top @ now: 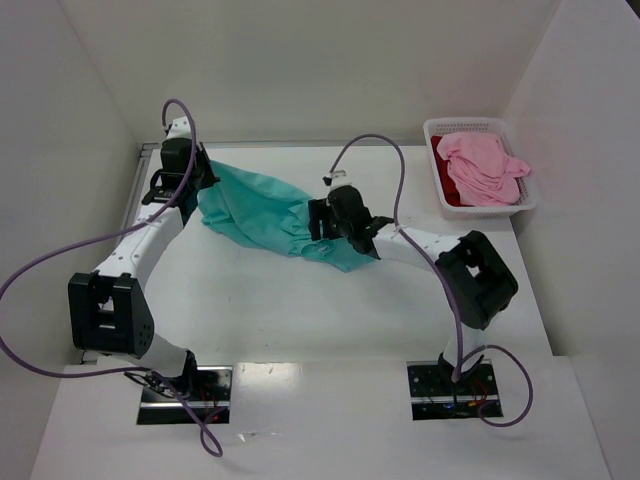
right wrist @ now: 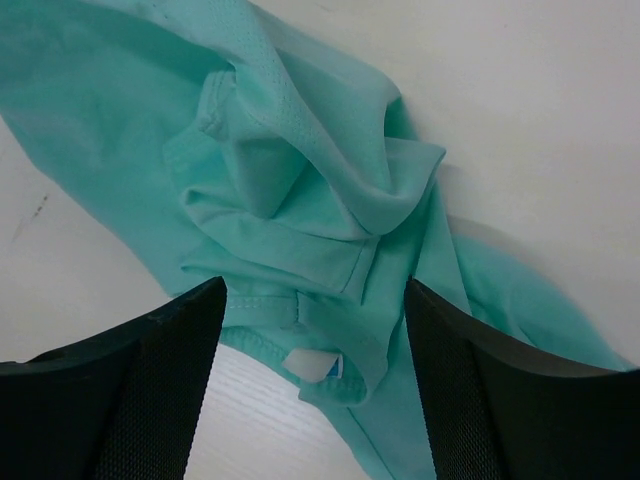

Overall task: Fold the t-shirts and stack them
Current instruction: Flatten out the tshirt

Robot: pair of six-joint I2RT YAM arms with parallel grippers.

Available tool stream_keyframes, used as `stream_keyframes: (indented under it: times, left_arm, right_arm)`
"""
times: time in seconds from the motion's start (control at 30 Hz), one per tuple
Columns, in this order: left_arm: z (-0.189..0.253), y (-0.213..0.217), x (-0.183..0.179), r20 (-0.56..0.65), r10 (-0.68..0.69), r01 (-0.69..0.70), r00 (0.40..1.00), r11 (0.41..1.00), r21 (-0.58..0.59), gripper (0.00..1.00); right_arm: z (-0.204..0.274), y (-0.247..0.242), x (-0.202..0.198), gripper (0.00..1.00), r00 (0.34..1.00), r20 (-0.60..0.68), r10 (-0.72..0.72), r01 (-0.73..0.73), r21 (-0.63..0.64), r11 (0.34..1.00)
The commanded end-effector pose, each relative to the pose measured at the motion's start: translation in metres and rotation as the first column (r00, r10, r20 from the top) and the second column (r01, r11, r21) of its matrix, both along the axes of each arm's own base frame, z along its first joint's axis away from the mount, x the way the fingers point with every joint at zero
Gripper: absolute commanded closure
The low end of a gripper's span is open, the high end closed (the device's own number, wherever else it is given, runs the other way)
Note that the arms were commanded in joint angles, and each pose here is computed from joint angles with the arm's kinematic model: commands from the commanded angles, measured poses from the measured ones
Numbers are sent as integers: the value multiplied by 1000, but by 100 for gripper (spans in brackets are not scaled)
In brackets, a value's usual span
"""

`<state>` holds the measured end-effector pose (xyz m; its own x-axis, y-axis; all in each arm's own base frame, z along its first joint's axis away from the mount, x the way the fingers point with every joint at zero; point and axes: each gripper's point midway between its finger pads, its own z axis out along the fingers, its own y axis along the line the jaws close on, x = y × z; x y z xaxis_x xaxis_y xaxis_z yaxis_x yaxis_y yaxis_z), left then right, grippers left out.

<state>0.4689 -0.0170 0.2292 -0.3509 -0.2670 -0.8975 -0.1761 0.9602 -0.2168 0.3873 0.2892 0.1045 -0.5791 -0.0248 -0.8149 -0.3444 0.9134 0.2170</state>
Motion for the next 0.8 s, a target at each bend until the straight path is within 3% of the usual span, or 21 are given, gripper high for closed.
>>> stream_keyframes:
  times: [0.0,0.57,0.7,0.77]
  left_arm:
    - [24,-1,13,78,-8,10,997,1000,-16,100]
    - [22,-3,13,78,-17,18,997,1000,-18,100]
    - [22,-3,13,78,-17,18,997,1000,-18,100]
    - [26,-3,12,87,-17,19,996,1000,-19,100]
  right_arm:
    - [7,10,17,23,1000,24,14,-14,1,1000]
    - [-32,21,22,33,998,-54,41,-43,-32,999]
    - [-33,24,26,47,998,-51,46,-48,-39,998]
    - [-36,25,27,64,997,-58,46,-48,-44,998]
